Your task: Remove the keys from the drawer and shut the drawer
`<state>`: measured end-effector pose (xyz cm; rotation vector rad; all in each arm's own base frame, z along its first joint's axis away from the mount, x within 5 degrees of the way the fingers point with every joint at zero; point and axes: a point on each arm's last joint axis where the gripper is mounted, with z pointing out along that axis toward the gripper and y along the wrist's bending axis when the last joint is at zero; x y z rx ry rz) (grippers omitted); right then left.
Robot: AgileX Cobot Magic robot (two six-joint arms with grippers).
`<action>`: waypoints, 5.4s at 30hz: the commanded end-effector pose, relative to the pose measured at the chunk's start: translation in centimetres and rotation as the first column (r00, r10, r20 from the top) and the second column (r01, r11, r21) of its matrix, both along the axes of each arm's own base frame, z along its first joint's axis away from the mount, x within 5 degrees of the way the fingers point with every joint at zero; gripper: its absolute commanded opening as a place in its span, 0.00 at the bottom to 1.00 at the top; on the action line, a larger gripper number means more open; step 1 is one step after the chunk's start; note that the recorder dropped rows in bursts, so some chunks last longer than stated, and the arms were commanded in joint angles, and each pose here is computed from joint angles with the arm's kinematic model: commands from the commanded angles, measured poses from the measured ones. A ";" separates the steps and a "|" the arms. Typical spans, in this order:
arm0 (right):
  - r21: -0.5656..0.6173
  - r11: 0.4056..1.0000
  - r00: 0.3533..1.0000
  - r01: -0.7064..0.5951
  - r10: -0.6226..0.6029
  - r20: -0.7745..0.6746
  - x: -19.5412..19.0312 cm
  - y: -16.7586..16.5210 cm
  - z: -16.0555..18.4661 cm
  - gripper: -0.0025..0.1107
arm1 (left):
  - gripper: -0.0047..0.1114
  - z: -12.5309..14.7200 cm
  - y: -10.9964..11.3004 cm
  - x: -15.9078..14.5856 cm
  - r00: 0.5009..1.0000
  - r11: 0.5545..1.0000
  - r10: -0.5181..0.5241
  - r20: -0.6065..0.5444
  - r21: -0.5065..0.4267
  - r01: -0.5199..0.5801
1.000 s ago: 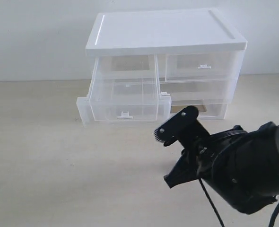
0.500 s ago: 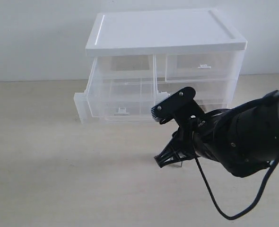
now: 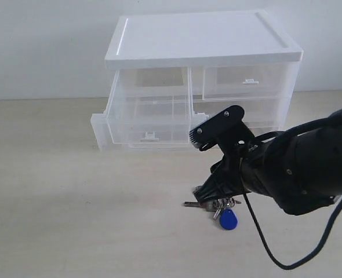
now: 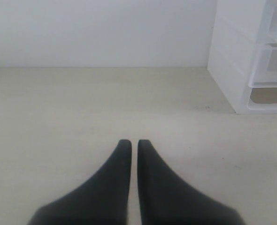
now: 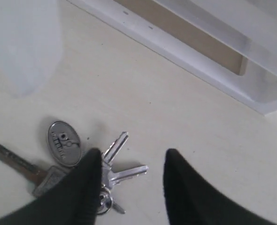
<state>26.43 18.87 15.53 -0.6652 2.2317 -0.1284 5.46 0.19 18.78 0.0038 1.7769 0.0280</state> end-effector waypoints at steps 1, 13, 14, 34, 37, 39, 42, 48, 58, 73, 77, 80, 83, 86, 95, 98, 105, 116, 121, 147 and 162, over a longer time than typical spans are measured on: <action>0.051 0.997 0.998 -0.065 0.066 -0.023 -1.3 -0.2 1.1 0.06 | 0.08 -0.1 0.0 0.0 1.000 1.000 0.003 -0.001 0.003 -0.003; 0.322 0.825 0.866 -0.464 0.500 -0.034 -5.2 2.4 4.9 0.02 | 0.08 -0.1 0.0 0.0 1.000 1.000 0.003 -0.001 0.003 -0.003; 0.318 0.826 0.868 -0.466 0.497 -0.019 -5.0 2.4 5.1 0.02 | 0.08 -0.1 0.0 0.0 1.000 1.000 0.003 -0.001 0.003 -0.003; 0.189 0.910 0.928 -0.370 0.351 0.125 1.3 5.1 8.2 0.02 | 0.08 -0.1 0.0 0.0 1.000 1.000 0.003 -0.001 0.003 -0.003; 0.145 0.917 0.923 -0.373 0.350 0.162 2.2 5.4 9.3 0.02 | 0.08 -0.1 0.0 0.0 1.000 1.000 0.003 -0.001 0.003 -0.003; 0.153 0.915 0.921 -0.372 0.345 0.181 2.6 5.7 9.9 0.02 | 0.08 -0.1 0.0 0.0 1.000 1.000 0.003 -0.001 0.003 -0.003; 0.164 0.914 0.921 -0.370 0.337 0.197 3.2 5.6 10.2 0.02 | 0.08 -0.1 0.0 0.0 1.000 1.000 0.003 -0.001 0.003 -0.003; 0.195 0.928 0.941 -0.316 0.281 0.187 5.7 4.3 9.3 0.02 | 0.08 -0.1 0.0 0.0 1.000 1.000 0.003 -0.001 0.003 -0.003; 0.293 0.901 0.943 -0.319 0.272 0.191 10.1 3.1 6.4 0.02 | 0.08 -0.1 0.0 0.0 1.000 1.000 0.003 -0.001 0.003 -0.003; 0.281 0.891 0.929 -0.357 0.309 0.203 7.0 3.9 8.0 0.02 | 0.08 -0.1 0.0 0.0 1.000 1.000 0.003 -0.001 0.003 -0.003; 0.277 0.868 0.899 -0.413 0.338 0.279 2.6 2.5 11.9 0.02 | 0.08 -0.1 0.0 0.0 1.000 1.000 0.003 -0.001 0.003 -0.003; 0.286 0.859 0.882 -0.426 0.324 0.341 0.1 0.7 14.4 0.02 | 0.08 -0.1 0.0 0.0 1.000 1.000 0.003 -0.001 0.003 -0.003; 0.300 0.843 0.851 -0.446 0.295 0.435 -3.5 -1.9 17.6 0.02 | 0.08 -0.1 0.0 0.0 1.000 1.000 0.003 -0.001 0.003 -0.003; 0.308 0.836 0.828 -0.454 0.269 0.491 -5.9 -3.7 19.2 0.02 | 0.08 -0.1 0.0 0.0 1.000 1.000 0.003 -0.001 0.003 -0.003; 0.367 0.811 0.780 -0.456 0.166 0.603 -12.9 -9.0 20.6 0.02 | 0.08 -0.1 0.0 0.0 1.000 1.000 0.003 -0.001 0.003 -0.003; 0.384 0.797 0.751 -0.467 0.127 0.648 -15.2 -10.8 20.7 0.02 | 0.08 -0.1 0.0 0.0 1.000 1.000 0.003 -0.001 0.003 -0.003; 0.445 0.731 0.678 -0.517 0.033 0.734 -20.1 -14.2 20.0 0.02 | 0.08 -0.1 0.0 0.0 1.000 1.000 0.003 -0.001 0.003 -0.003; 0.504 0.691 0.648 -0.518 -0.067 0.758 -22.8 -16.6 18.9 0.02 | 0.08 -0.1 0.0 0.0 1.000 1.000 0.003 -0.001 0.003 -0.003; 0.507 0.688 0.649 -0.520 -0.067 0.758 -22.8 -16.6 18.9 0.02 | 0.08 -0.1 0.0 0.0 1.000 1.000 0.003 -0.001 0.003 -0.003; 0.497 0.861 0.342 -0.107 -0.437 0.832 -26.2 -19.1 19.6 0.02 | 0.08 -0.1 0.0 0.0 1.000 1.000 0.003 0.000 0.003 -0.003; 0.496 0.856 0.361 -0.148 -0.420 0.833 -26.2 -19.1 19.6 0.02 | 0.08 -0.1 0.0 0.0 1.000 1.000 0.003 0.000 0.003 -0.003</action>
